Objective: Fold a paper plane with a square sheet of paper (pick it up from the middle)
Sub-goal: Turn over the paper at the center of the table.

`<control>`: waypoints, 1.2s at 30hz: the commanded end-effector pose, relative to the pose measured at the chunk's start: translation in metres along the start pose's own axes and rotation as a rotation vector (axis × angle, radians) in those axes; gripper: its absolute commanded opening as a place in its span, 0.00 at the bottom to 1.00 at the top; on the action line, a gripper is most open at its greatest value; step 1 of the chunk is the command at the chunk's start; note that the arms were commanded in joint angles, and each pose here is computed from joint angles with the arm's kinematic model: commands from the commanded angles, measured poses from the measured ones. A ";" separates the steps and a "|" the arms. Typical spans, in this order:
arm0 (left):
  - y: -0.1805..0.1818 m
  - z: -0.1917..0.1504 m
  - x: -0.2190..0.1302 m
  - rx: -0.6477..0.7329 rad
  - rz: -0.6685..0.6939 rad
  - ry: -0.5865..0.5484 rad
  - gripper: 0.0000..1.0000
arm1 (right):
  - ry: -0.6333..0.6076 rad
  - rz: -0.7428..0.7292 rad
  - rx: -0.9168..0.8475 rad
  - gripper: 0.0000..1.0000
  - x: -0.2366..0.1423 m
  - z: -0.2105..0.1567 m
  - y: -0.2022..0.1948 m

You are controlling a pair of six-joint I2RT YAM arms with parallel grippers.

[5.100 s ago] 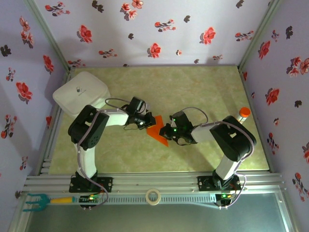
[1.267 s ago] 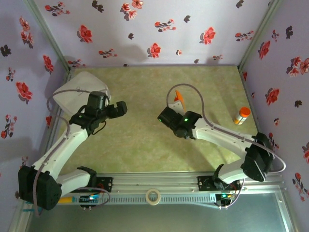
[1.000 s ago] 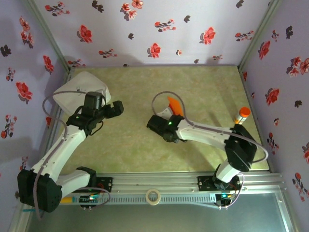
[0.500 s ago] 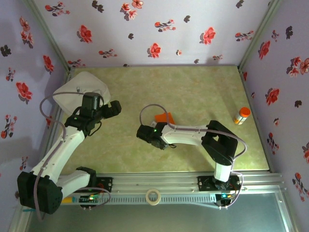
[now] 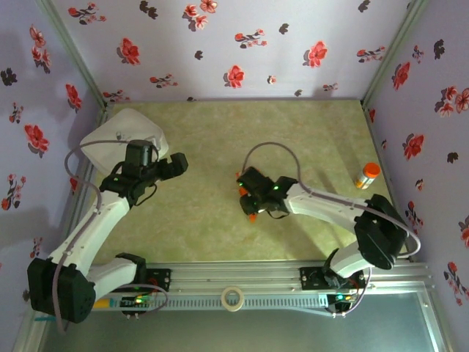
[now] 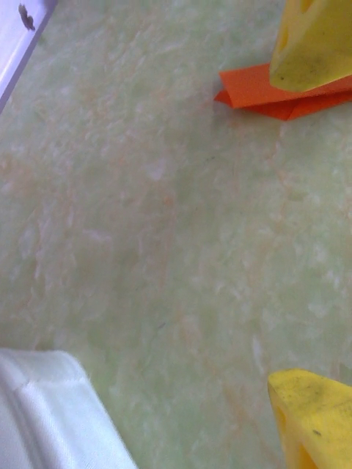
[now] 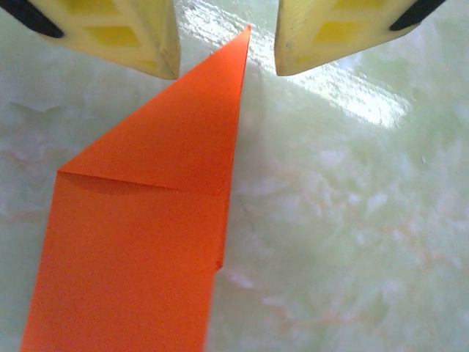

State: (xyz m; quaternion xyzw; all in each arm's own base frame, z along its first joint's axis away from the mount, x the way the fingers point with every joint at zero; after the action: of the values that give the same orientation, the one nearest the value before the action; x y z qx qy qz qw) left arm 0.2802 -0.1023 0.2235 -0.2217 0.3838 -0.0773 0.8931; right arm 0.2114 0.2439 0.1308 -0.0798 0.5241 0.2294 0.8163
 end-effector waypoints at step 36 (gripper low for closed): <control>-0.096 -0.071 0.060 0.052 -0.261 0.298 0.63 | 0.049 0.533 0.666 0.06 0.076 -0.007 -0.029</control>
State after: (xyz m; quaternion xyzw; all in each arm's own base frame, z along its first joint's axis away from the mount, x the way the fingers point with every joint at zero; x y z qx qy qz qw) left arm 0.2696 -0.2243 0.1809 -0.2203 0.4851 -0.2220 0.8166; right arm 0.2513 0.2419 0.0704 0.3122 0.5753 0.2612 0.7094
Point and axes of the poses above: each hand's point on the last joint's axis, 136 mm out from that joint toward the fingers, its own x axis out along the fingers, its own y axis along the line the jaws close on, z = x × y, the point moved 5 cm from there along -x, back along the fingers, and after that the axes turned 2 degrees about -x, right-handed, at the moved point
